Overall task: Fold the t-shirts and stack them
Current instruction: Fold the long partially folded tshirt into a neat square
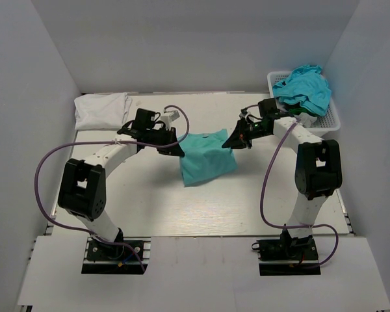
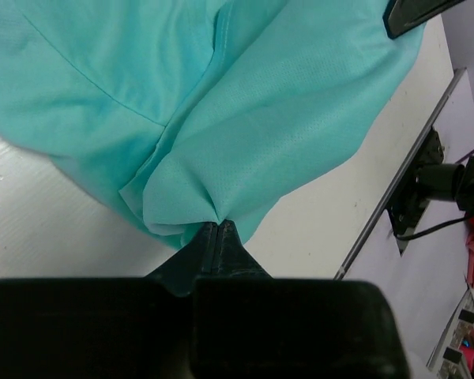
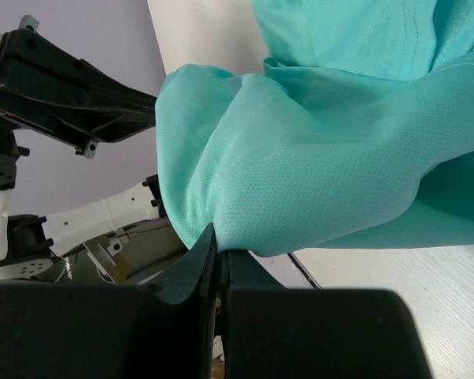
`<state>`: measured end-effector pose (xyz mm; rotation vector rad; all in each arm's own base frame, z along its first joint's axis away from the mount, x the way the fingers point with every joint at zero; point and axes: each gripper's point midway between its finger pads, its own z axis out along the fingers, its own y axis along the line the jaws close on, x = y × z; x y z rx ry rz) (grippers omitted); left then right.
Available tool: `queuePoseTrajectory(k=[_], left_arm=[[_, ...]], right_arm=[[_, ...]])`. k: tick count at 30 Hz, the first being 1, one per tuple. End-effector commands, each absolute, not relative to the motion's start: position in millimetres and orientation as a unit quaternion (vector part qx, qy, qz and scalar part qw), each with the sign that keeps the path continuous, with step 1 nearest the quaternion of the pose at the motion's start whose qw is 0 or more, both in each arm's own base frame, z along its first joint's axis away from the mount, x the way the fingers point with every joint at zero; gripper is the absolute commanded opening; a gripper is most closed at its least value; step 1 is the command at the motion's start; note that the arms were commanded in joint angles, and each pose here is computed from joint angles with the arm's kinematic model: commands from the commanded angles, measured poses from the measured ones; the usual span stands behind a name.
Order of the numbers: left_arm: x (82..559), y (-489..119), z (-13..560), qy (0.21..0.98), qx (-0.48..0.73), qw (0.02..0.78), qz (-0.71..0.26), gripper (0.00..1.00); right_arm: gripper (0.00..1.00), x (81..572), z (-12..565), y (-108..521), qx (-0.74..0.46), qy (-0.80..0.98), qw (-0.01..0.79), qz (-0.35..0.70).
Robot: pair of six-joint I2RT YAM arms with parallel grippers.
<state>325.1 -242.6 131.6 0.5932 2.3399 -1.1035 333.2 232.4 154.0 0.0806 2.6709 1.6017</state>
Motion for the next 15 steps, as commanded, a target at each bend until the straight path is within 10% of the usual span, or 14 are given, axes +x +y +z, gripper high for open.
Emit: queuePoseTrajectory(k=[1,15], left_arm=[[332.0,-242.7,172.2,0.841,0.201,0.303,-0.401,0.00],[354.6,-232.7,230.7,0.827,0.160,0.384,-0.378,0.00]], right_arm=[[0.00,336.7,187.4,233.4,-0.003,0.845,0.055,0.532],[0.00,349.0,225.9,240.2,-0.028,0.815,0.065,0.575]])
